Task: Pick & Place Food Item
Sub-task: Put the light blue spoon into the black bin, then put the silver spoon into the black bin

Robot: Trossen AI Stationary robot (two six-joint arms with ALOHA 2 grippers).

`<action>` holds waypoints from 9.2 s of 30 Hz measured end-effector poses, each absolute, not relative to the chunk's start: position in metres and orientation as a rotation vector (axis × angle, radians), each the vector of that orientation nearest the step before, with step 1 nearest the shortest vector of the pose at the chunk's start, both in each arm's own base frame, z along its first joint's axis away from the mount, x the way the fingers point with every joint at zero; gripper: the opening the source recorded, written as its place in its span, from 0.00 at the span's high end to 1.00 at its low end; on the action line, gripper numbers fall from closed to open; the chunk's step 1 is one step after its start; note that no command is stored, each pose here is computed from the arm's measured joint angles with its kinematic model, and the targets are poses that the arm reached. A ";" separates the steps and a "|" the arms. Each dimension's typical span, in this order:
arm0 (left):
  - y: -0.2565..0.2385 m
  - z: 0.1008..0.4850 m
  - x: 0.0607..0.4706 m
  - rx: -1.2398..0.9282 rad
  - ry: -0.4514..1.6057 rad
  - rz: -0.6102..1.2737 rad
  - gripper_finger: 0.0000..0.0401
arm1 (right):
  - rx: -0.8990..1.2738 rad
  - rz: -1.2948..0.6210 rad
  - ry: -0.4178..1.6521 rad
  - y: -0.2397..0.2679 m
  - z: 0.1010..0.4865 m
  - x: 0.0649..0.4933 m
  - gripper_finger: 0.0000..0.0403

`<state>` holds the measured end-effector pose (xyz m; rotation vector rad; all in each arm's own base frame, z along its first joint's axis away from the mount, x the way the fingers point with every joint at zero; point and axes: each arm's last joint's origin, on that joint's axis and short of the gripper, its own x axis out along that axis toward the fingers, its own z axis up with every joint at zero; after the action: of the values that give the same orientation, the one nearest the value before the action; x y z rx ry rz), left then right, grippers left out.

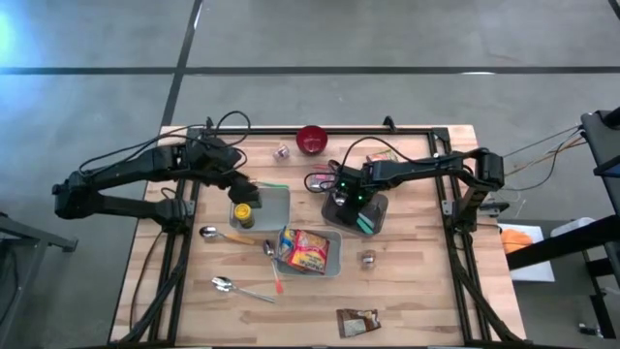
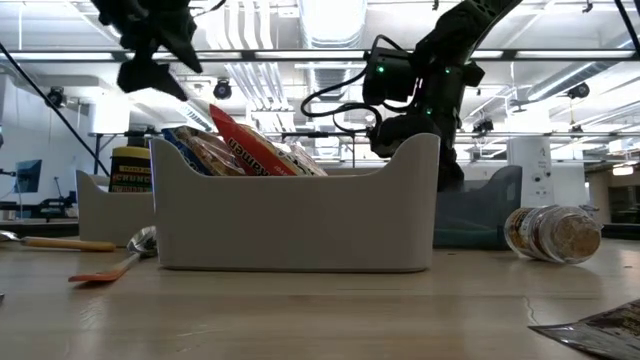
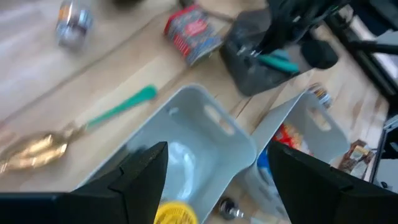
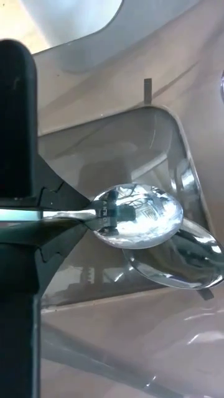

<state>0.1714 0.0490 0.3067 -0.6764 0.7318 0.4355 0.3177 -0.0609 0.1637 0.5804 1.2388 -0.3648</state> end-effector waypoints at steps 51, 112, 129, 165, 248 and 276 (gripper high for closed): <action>0.007 0.316 0.187 -0.518 0.681 0.145 0.31 | 0.652 -0.396 1.233 -0.059 0.170 0.318 0.46; -0.212 0.129 0.200 0.290 1.474 -0.289 0.65 | 0.672 -0.175 0.822 0.014 0.318 0.256 0.46; -0.196 0.160 0.194 0.065 1.469 -0.140 0.99 | 0.594 -0.019 0.856 0.054 0.321 0.250 0.46; -0.024 0.293 0.261 -1.053 0.920 -0.112 1.00 | -0.522 0.176 0.909 0.103 0.378 0.378 0.46; 0.012 0.397 0.223 -0.764 0.353 -0.193 0.64 | 0.749 -0.490 0.926 0.016 0.302 0.244 0.98; 0.014 0.390 0.221 -0.772 0.404 -0.103 0.64 | 0.893 -0.573 1.052 0.019 0.213 0.248 0.98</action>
<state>0.2213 0.0140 0.3897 -0.7717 0.4045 -0.1033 0.2482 0.0186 0.2126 0.8930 1.0518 -0.5727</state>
